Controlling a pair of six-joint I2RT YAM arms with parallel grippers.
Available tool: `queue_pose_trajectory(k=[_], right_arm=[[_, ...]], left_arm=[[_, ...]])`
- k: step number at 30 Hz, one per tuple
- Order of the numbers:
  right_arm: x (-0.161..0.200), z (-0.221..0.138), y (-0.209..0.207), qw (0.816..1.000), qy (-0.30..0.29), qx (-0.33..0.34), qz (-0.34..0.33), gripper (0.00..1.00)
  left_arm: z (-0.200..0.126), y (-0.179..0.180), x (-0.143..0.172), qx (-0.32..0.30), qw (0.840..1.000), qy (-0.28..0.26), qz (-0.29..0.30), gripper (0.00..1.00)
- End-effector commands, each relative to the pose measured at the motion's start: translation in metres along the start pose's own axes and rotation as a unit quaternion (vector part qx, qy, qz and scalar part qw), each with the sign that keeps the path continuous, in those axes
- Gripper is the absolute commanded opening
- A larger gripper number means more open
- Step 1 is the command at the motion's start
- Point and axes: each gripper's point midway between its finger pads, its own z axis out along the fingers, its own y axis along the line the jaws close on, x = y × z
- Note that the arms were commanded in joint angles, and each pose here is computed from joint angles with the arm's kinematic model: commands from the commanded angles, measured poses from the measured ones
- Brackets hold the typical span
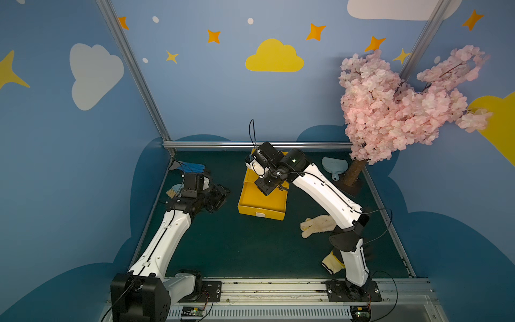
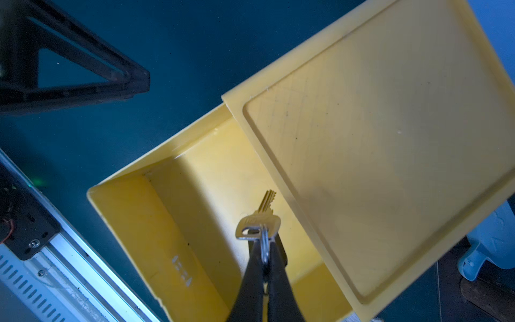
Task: Take the keys out of the drawer
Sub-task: Pick up the key from the drawer, then place the key at the center of the board.
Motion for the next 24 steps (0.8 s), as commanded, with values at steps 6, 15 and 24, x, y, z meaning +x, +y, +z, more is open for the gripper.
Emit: queue_pose_trajectory(k=[6, 15, 24], right_arm=[[0.028, -0.051, 0.005, 0.999, -0.019, -0.033, 0.019, 0.00], [0.076, -0.066, 0.053, 0.991, -0.013, -0.131, -0.025, 0.00], [0.091, -0.072, 0.100, 0.981, -0.013, -0.163, -0.102, 0.00]], left_arm=[[-0.005, -0.047, -0.017, 0.028, 0.996, -0.046, 0.070, 0.53], [-0.014, -0.065, -0.013, 0.019, 0.992, -0.073, 0.099, 0.53], [-0.065, -0.062, -0.004, 0.003, 0.988, -0.106, 0.113, 0.54]])
